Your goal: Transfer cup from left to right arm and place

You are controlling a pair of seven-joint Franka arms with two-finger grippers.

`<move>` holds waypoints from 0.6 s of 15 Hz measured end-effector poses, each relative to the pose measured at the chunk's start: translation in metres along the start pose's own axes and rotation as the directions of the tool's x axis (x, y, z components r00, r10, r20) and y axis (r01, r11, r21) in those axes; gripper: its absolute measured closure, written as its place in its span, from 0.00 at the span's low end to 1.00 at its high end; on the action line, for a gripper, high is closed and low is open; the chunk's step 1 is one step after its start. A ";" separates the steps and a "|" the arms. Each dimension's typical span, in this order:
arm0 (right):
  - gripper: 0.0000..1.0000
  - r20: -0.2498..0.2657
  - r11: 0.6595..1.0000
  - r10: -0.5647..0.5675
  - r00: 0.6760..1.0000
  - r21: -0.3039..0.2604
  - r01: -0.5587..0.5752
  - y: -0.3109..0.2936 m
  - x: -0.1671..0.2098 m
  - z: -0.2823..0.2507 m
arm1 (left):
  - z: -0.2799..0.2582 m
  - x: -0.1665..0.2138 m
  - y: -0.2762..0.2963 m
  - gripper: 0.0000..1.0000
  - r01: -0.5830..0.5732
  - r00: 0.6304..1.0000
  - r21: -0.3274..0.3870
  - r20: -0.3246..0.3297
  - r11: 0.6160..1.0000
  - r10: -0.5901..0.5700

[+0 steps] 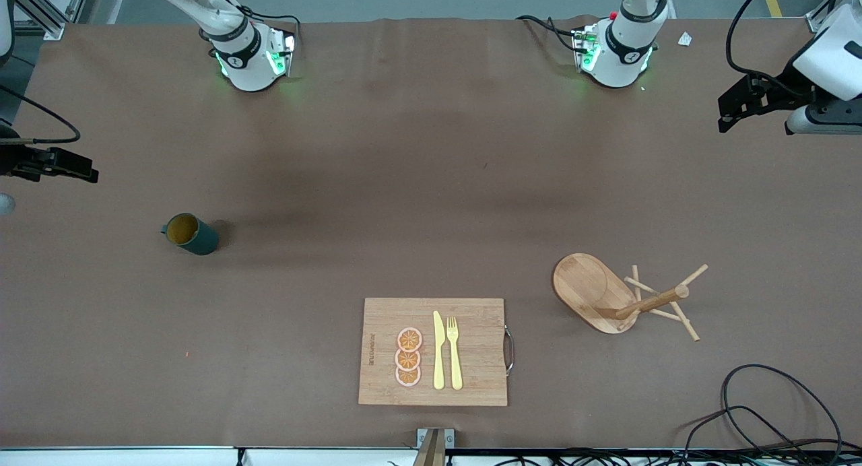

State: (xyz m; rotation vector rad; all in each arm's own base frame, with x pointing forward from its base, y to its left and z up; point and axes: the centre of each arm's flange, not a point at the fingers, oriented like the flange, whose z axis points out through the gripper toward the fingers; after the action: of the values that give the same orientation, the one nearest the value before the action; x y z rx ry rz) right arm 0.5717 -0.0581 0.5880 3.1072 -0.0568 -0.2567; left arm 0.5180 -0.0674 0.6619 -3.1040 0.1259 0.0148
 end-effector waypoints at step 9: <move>0.00 -0.015 1.000 0.009 1.000 0.006 -0.009 0.000 -0.033 -0.037 | 0.000 0.000 0.000 0.00 0.000 1.000 0.000 0.000 1.000 0.000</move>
State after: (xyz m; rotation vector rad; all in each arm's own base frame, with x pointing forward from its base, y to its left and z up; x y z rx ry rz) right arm 0.5454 -0.0564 0.6297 3.1142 -0.0713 -0.2329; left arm 0.5180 -0.0673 0.6621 -3.1040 0.1255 0.0143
